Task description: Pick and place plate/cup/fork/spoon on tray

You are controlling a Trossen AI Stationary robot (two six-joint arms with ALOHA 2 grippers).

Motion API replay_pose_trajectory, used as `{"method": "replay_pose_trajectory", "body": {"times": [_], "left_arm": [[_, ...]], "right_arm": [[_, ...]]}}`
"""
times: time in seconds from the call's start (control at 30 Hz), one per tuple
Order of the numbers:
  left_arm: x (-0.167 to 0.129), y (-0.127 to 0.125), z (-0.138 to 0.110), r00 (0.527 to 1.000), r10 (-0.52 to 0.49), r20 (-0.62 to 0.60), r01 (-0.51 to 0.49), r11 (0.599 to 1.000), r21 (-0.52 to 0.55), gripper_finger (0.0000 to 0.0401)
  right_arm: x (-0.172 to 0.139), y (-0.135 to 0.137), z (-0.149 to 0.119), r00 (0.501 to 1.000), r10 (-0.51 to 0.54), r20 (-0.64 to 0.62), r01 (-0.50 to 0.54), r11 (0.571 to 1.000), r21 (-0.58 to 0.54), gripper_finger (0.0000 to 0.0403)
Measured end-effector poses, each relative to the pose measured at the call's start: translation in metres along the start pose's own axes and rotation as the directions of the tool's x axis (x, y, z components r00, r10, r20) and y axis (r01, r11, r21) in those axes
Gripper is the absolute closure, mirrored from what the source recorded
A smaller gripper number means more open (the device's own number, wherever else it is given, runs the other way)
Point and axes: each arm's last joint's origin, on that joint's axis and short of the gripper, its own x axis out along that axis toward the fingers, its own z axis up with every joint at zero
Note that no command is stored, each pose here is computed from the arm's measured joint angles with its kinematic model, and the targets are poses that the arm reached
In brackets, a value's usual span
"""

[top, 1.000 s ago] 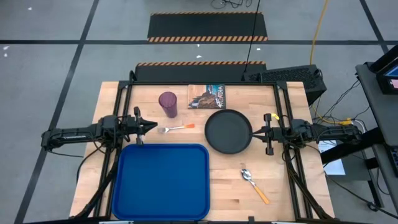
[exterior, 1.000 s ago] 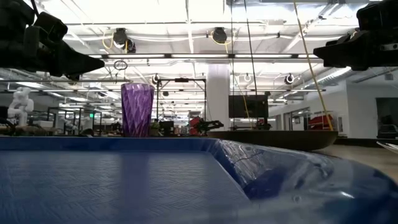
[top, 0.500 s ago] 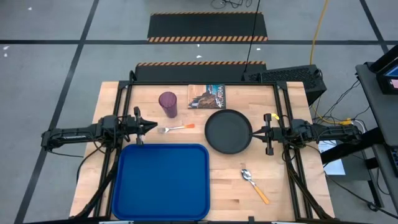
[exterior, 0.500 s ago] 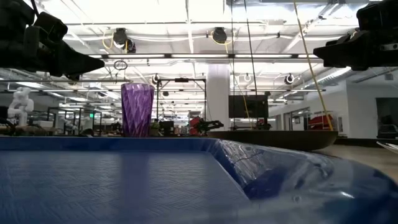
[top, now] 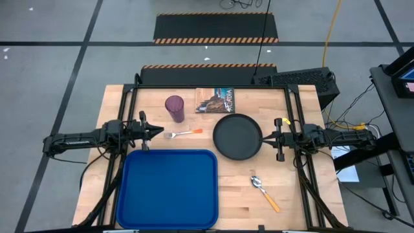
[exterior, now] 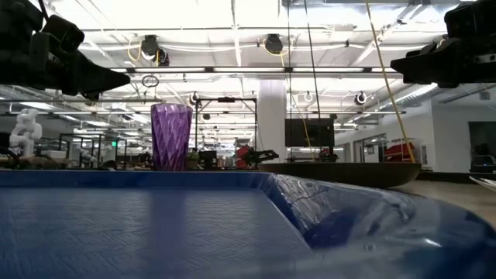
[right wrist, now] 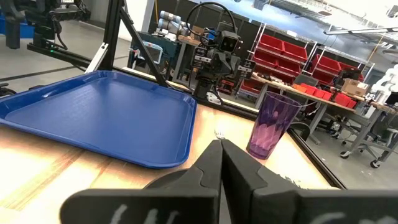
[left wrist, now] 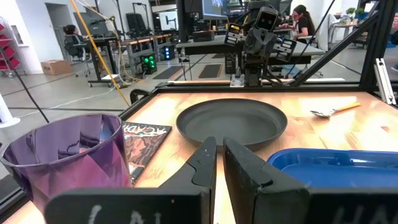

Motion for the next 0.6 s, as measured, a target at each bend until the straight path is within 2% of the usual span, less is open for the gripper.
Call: {"method": "replay_pose_trajectory", "body": {"times": [0.6], "left_arm": [[0.0,0.0,0.0001,1.0,0.0,0.001,0.0,1.0,0.0,0.0368]], "right_arm": [[0.0,0.0,0.0,1.0,0.0,0.0,0.0,1.0,0.027,0.0403]]}}
